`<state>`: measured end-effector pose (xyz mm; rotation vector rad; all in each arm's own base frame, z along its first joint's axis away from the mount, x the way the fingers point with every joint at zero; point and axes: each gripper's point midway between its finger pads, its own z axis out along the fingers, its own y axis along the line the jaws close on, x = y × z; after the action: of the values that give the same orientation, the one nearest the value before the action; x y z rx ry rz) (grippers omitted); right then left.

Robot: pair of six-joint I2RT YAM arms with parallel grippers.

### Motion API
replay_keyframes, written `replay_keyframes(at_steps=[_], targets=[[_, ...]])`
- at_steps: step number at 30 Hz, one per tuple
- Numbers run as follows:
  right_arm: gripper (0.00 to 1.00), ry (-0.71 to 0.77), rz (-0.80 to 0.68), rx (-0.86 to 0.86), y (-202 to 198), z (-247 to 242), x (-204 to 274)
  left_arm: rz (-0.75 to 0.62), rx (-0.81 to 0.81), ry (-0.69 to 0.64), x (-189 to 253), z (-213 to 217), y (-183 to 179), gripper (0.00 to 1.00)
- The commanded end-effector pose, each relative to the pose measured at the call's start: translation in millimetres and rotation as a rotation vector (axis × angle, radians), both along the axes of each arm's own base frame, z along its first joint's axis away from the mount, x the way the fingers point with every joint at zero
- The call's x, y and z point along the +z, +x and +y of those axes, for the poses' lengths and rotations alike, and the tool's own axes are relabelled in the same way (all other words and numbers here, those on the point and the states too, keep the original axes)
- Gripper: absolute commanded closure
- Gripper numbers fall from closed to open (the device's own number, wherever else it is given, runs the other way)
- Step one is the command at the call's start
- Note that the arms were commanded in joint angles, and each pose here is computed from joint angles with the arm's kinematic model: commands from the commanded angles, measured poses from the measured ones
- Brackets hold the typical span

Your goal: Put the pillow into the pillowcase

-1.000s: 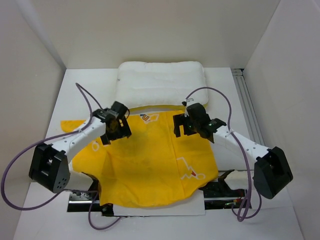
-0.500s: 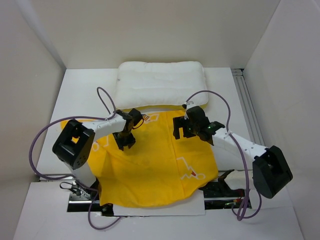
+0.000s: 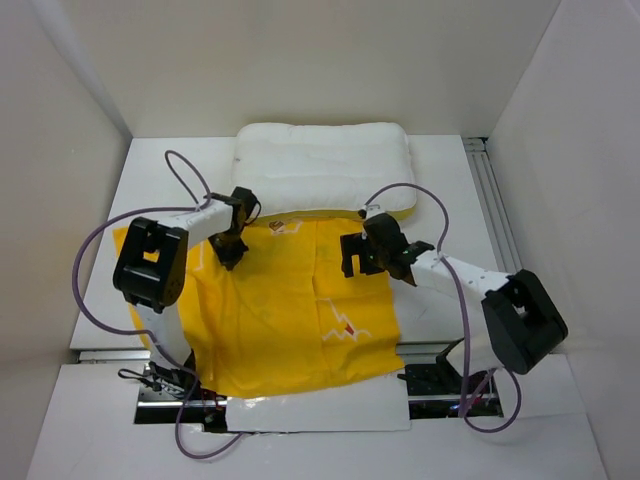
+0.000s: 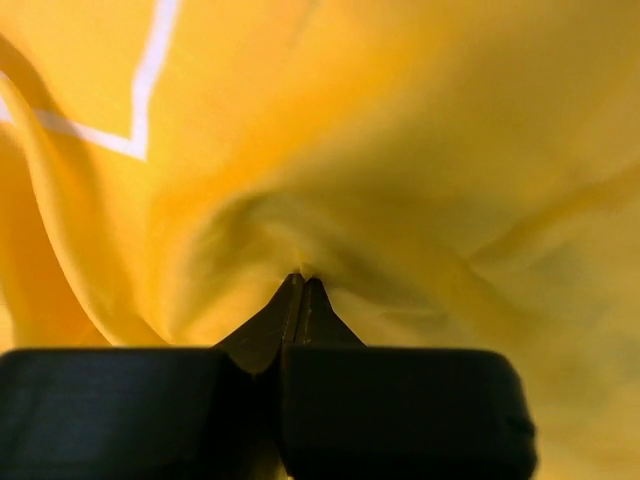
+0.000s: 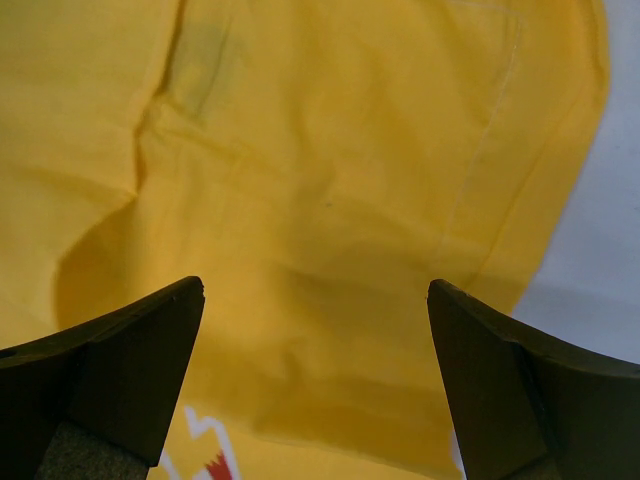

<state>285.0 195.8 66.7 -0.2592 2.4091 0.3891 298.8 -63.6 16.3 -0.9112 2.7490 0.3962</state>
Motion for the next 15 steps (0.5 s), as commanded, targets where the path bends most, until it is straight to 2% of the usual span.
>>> replay_keyframes(at_steps=[1,3,5,7,8,11,15], targets=[[0.00,0.005,0.009,0.004,6,15,-14,-0.103,-0.031,0.140,9,40,48,1.00],[0.01,-0.015,0.013,0.038,0,27,-21,-0.115,-0.066,0.147,11,50,67,1.00],[0.01,-0.050,0.023,0.058,-4,36,-33,-0.162,-0.030,0.148,16,69,92,1.00],[0.01,-0.073,0.013,0.102,-9,56,-35,-0.141,-0.031,0.142,9,88,103,1.00],[0.01,-0.080,0.007,0.131,-13,68,-33,-0.165,-0.068,0.102,11,86,123,1.00],[0.00,-0.106,-0.002,0.165,-15,83,-38,-0.226,-0.071,0.113,25,100,155,1.00],[0.00,-0.113,-0.071,0.204,1,106,-8,-0.185,-0.035,0.127,35,118,150,1.00]])
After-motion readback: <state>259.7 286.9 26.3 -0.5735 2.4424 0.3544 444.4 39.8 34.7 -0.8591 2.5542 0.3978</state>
